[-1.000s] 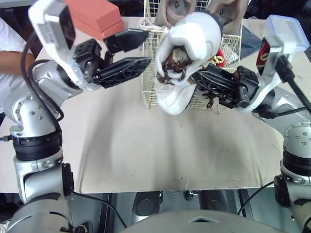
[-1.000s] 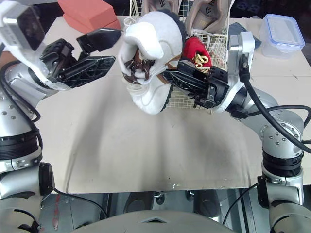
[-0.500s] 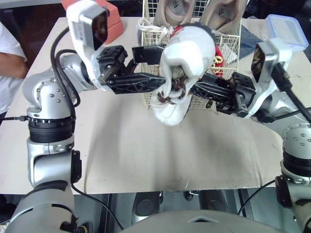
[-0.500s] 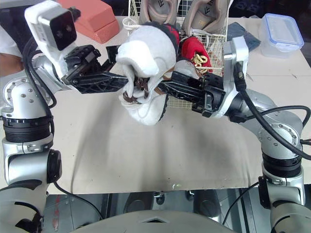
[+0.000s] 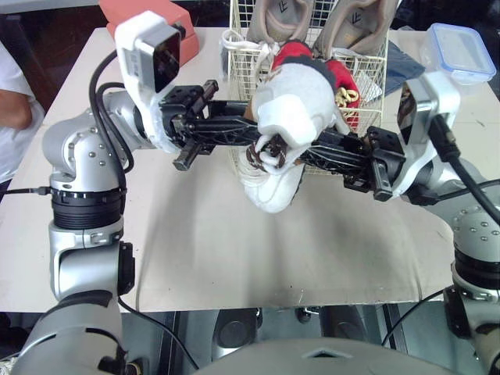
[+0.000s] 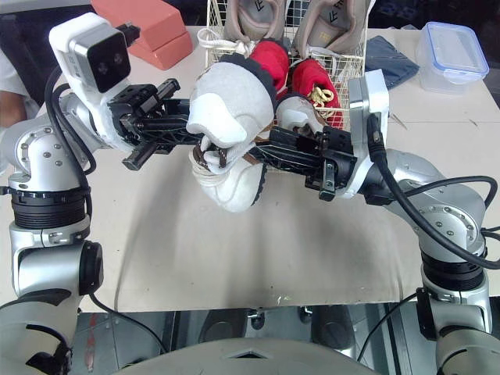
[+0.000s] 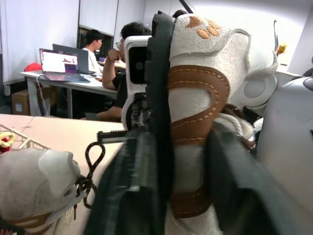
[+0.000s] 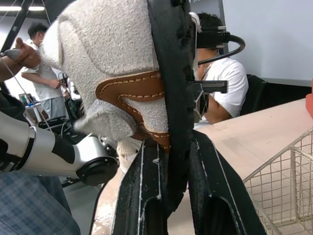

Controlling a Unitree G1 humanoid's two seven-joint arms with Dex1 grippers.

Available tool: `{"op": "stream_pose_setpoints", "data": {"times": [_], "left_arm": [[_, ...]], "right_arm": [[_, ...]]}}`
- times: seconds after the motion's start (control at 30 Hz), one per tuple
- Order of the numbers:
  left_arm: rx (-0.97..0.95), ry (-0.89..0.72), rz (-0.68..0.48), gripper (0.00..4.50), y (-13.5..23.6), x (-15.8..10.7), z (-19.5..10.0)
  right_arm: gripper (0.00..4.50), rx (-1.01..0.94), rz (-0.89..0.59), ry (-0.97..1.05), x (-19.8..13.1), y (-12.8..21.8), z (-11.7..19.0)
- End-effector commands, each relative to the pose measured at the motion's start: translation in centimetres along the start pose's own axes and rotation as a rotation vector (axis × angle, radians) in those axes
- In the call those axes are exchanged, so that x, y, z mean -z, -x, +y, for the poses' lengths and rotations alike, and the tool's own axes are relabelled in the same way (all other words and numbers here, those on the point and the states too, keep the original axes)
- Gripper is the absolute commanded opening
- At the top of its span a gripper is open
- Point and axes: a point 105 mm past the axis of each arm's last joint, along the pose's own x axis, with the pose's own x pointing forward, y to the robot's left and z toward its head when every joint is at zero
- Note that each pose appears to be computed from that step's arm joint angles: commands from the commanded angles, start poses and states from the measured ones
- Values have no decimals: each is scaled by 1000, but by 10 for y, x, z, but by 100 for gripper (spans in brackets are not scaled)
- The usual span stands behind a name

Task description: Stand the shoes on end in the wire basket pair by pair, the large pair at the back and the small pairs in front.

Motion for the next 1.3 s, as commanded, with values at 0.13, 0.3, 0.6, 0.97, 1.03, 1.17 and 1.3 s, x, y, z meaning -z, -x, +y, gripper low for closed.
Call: {"op": "stream_pose_setpoints", "data": {"times": [0.13,0.3,0.6,0.97,1.03,1.17,1.3], "left_arm": [[-87,-77,-50,70,8,-9,7],[-232,-150,-101,69,28,-17,14],[-460,-418,-188,69,57,-28,34],[-427,-483,-160,69,39,20,64],[-415,-499,-116,69,37,30,70],[-375,-479,-48,69,36,45,76],[-337,-441,22,69,36,63,76]], "right_arm": [[239,-2,-5,37,-8,5,3],[446,105,-6,81,-12,23,-7],[446,243,-37,143,-19,49,-9],[446,320,-55,166,-24,58,-7],[446,326,-58,168,-24,59,-6],[446,339,-63,171,-24,61,-6],[446,360,-60,172,-22,64,-7]]}}
